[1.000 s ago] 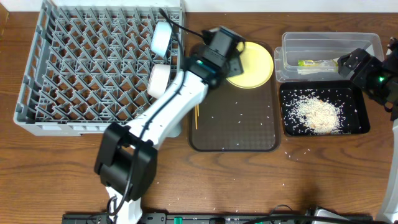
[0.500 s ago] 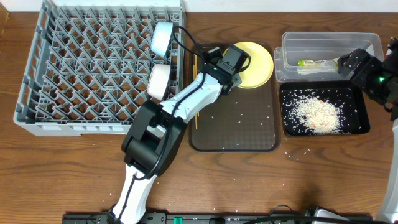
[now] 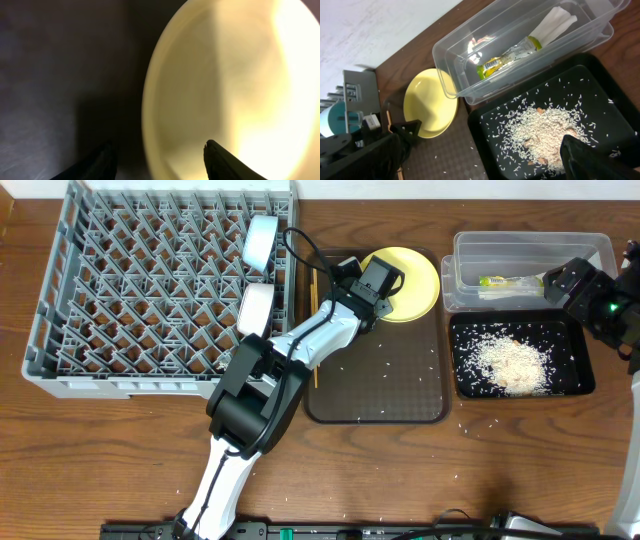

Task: Sort waste into correct bins and load items into the dishwasher
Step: 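Reach the left gripper to the yellow plate and grasp its edge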

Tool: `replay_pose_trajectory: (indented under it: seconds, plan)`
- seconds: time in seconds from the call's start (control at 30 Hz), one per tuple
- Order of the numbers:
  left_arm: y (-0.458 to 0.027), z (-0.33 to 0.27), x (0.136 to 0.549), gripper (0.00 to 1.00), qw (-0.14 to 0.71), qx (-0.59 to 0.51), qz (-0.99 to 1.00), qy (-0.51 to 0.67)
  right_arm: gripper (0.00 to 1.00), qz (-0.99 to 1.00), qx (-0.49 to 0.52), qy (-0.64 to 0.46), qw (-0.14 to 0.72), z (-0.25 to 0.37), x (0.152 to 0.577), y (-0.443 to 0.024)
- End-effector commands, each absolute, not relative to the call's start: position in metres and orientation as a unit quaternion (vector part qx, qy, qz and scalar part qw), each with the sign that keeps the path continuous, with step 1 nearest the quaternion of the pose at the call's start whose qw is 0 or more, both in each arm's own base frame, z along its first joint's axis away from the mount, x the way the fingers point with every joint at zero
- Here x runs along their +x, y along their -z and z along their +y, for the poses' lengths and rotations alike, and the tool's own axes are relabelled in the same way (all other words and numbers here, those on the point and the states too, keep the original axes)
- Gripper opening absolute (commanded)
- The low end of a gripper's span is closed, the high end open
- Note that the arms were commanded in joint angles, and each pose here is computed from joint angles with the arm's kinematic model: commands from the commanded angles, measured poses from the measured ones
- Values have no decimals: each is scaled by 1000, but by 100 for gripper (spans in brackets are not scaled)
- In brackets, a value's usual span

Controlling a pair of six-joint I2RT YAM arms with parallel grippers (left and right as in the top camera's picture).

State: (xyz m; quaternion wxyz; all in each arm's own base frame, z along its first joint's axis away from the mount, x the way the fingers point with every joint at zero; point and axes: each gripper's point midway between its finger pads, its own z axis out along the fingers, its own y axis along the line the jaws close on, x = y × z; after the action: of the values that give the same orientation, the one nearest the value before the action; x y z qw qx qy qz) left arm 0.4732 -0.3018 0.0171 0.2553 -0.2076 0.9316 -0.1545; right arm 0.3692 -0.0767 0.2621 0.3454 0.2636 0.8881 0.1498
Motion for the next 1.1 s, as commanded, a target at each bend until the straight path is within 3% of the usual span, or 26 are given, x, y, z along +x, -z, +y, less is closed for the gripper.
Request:
replay_pose_trajectory:
  seconds: [0.0,0.27,0.37,1.07]
  plan:
    - [14,-307,464,58,218,-202,942,158,99,885,265,-151,351,-78,371,-267]
    - [27,-301,451,56,191,-200,951,137,99,885,265,-151,351,-78,371,-267]
    - [29,-299,449,47,188,-200,952,133,99,885,265,-151,351,-78,371,-267]
    - [50,-293,451,43,192,-204,953,113,99,885,265,-151,351,-78,371,-267]
